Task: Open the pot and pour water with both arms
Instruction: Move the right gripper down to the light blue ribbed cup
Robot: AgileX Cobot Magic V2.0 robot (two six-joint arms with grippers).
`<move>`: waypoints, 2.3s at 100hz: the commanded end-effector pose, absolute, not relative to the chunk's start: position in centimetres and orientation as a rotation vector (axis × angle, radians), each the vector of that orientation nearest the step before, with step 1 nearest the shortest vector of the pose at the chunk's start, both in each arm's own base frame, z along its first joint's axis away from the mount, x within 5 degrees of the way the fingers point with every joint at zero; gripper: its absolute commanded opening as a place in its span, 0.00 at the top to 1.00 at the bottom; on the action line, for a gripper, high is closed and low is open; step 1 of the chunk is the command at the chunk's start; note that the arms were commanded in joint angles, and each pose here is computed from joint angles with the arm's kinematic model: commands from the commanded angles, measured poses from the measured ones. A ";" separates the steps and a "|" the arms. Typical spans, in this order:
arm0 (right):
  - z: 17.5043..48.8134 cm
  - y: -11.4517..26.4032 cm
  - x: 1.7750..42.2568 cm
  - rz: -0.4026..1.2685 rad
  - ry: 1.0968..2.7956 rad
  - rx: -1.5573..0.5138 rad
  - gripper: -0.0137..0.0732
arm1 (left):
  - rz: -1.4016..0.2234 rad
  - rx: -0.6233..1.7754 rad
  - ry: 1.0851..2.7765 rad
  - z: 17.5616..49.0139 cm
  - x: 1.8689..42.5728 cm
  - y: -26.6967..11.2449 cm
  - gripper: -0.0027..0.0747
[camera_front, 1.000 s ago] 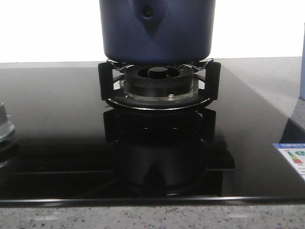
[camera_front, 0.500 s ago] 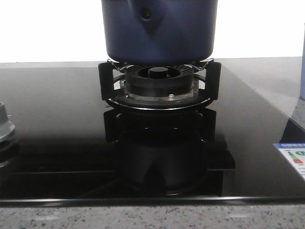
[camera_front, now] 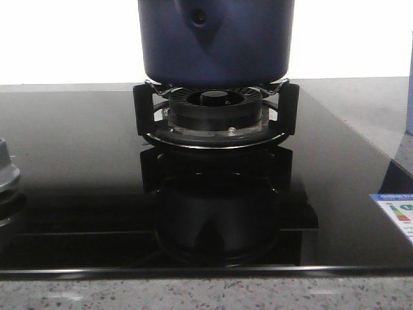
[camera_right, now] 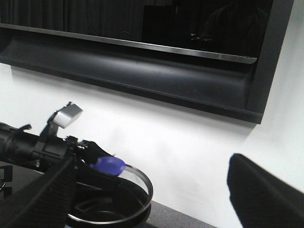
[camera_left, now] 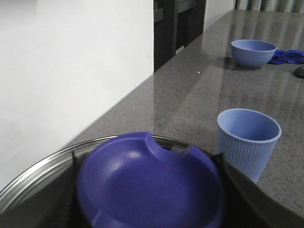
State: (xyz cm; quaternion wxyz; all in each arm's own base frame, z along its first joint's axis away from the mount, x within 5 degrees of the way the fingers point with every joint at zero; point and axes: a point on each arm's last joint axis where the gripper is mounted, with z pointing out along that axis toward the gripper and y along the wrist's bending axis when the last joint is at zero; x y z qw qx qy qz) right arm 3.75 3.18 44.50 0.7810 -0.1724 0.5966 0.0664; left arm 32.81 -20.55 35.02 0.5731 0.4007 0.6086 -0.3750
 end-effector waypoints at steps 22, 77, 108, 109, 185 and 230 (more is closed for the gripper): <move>45.0 2.8 5.4 0.128 1.291 -0.326 0.17 | -0.859 0.816 1.266 42.9 30.0 -15.9 0.64; 39.0 0.4 10.3 -0.263 1.442 -0.305 0.17 | -0.668 0.756 1.395 44.2 24.5 -8.9 0.64; 34.5 -0.8 11.3 -0.154 1.572 -0.063 0.17 | -0.619 0.707 1.404 43.8 22.3 -7.5 0.64; 34.4 -0.8 11.4 -0.150 1.579 -0.063 0.17 | -0.620 0.707 1.404 43.8 22.3 -7.5 0.64; 32.0 -0.6 12.2 -0.087 1.697 -0.061 0.17 | -0.691 0.684 1.373 44.2 22.1 -7.8 0.64; 29.4 -1.1 12.7 -0.090 1.738 0.013 0.17 | -0.701 0.693 1.369 44.2 22.0 -8.0 0.64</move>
